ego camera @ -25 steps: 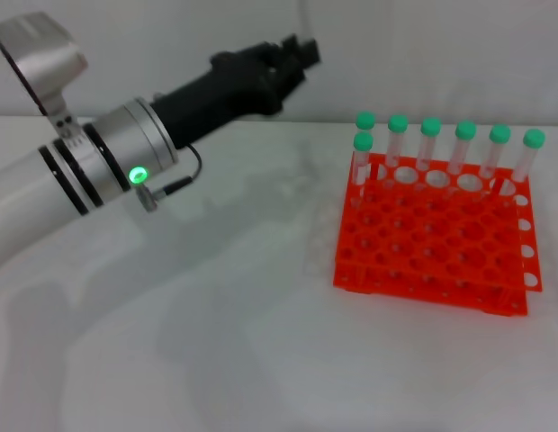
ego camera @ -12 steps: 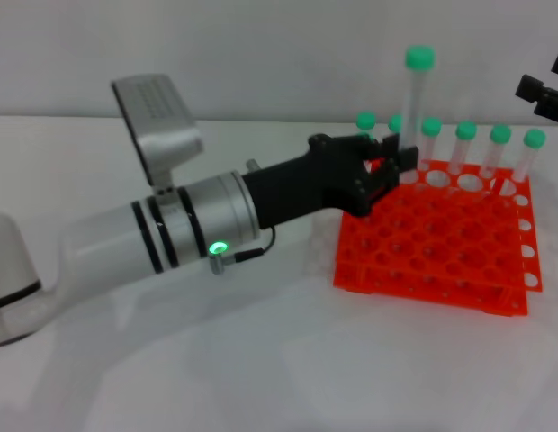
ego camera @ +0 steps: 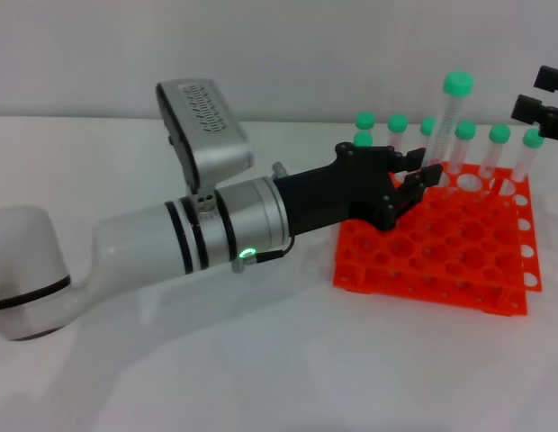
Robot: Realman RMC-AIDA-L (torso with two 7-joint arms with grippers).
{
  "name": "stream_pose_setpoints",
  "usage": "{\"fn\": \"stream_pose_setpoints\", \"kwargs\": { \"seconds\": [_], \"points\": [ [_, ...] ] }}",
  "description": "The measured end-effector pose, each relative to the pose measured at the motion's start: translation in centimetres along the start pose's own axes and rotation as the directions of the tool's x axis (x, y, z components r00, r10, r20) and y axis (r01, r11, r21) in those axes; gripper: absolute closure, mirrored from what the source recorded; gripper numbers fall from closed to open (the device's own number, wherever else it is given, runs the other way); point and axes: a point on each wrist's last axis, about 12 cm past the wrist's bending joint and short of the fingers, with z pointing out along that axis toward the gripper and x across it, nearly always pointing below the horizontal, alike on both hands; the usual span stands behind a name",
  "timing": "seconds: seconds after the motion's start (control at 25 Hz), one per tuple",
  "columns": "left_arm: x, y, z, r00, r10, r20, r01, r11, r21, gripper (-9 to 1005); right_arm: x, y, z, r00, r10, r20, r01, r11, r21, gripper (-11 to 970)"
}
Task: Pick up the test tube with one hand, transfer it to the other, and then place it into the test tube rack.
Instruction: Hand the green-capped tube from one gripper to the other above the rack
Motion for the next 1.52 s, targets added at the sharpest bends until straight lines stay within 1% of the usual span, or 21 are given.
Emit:
{"fn": "stream_pose_setpoints", "kwargs": {
  "seconds": [0.24, 0.4, 0.72, 1.28, 1.52],
  "points": [
    [-0.1, -0.3, 0.8, 0.999, 0.033, -0.012, -0.033, 0.999, -0.002, 803, 0.3, 0.5, -0.2, 1.000, 0.017, -0.002, -0.017, 0.999, -0.027, 98],
    [-0.2, -0.6, 1.2, 0.999, 0.043, -0.013, -0.043, 0.999, 0.000, 802, 0.9, 0.9, 0.3, 1.000, 0.028, -0.008, -0.029, 0.999, -0.040, 98],
    [0.4, -1.5, 1.9, 0.998, 0.059, -0.005, -0.059, 0.998, -0.012, 802, 2.0, 1.8, 1.6, 0.998, 0.057, -0.004, -0.057, 0.997, -0.058, 98],
    [0.5, -1.6, 2.0, 0.999, 0.051, -0.007, -0.051, 0.998, -0.023, 800, 3.0, 3.4, 3.3, 0.996, 0.086, 0.025, -0.083, 0.991, -0.108, 99],
    [0.7, -1.7, 1.8, 0.999, 0.034, -0.004, -0.034, 0.999, -0.032, 799, 3.2, 3.7, 3.8, 0.995, 0.093, 0.041, -0.088, 0.990, -0.111, 99]
  ]
}}
